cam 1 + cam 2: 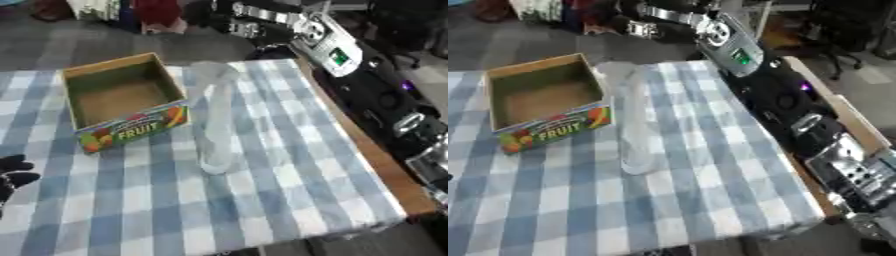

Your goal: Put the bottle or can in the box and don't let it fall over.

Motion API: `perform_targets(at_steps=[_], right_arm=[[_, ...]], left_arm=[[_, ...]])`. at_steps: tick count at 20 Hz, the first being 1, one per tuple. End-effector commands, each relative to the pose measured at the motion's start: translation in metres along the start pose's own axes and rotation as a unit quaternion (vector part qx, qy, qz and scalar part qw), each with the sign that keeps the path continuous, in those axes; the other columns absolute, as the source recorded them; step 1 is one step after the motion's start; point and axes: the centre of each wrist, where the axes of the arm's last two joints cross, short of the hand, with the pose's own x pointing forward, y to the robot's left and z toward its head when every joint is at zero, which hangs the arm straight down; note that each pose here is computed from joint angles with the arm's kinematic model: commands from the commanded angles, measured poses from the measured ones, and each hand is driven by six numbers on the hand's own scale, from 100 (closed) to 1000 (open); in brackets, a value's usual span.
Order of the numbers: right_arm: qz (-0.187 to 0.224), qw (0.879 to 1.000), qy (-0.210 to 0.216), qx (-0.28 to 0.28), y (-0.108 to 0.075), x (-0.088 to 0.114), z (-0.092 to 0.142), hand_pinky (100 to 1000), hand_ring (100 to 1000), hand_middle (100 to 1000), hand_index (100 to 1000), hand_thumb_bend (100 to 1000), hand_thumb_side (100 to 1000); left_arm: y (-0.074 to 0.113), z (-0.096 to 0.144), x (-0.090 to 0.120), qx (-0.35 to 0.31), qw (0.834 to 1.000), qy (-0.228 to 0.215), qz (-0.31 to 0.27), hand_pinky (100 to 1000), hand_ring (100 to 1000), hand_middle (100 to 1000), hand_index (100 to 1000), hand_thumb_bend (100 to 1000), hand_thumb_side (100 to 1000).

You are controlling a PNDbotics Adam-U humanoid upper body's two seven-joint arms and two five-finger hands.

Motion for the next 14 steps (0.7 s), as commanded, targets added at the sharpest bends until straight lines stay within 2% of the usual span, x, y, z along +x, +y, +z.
perform_targets(at_steps=[1, 8, 14], right_arm=[[0.111, 0.978, -0.108, 0.137, -0.011, 0.017, -0.012, 946, 943, 934, 1000, 100, 1000], [0.15, 0.966, -0.124, 0.171, -0.009, 0.032, -0.016, 965, 956, 945, 1000, 100, 1000], [0.189, 0.953, -0.1, 0.216, 0.003, 0.023, -0.008, 978, 969, 956, 1000, 100, 1000]], left_arm=[[0.004, -0.002, 0.006, -0.006, 1.0, -0.007, -0.013, 796, 615, 609, 750, 191, 1000], [0.005, -0.001, 0.004, -0.006, 1.0, -0.003, -0.016, 798, 615, 609, 750, 190, 1000], [0.005, 0.0, 0.004, -0.007, 1.0, -0.001, -0.018, 799, 615, 610, 750, 188, 1000]])
